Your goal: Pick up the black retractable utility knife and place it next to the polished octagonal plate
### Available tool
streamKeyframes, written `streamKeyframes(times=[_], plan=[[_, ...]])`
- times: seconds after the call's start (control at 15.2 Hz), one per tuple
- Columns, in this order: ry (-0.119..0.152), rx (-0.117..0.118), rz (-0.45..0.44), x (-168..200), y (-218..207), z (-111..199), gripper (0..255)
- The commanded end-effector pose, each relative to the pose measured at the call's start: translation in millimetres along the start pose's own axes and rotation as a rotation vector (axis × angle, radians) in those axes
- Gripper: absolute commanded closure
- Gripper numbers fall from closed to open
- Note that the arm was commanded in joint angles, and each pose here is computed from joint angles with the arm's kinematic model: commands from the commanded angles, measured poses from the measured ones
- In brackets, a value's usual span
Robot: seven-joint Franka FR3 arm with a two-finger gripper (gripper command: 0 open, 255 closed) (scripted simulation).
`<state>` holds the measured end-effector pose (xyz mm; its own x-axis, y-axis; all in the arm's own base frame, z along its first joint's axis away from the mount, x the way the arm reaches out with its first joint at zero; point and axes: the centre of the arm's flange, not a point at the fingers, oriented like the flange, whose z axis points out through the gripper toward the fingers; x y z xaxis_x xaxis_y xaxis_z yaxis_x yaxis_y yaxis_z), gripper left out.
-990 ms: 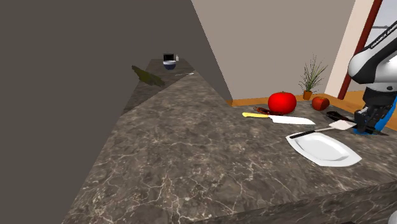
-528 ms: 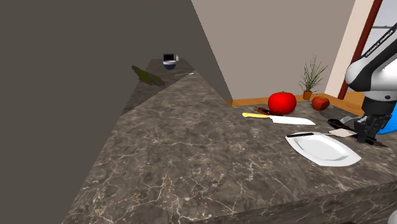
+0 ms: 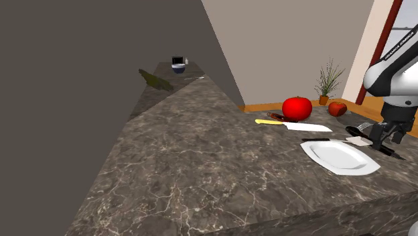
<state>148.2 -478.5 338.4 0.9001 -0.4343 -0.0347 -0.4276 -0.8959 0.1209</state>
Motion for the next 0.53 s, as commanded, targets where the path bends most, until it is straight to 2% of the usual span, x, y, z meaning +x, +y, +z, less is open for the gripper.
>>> streamKeyframes(times=[0.0,0.2,0.46], plan=[[0.0,0.0,0.0,0,0,-13,0],[0.0,0.0,0.0,0,0,-50,0],[0.0,0.0,0.0,0,0,-50,0]])
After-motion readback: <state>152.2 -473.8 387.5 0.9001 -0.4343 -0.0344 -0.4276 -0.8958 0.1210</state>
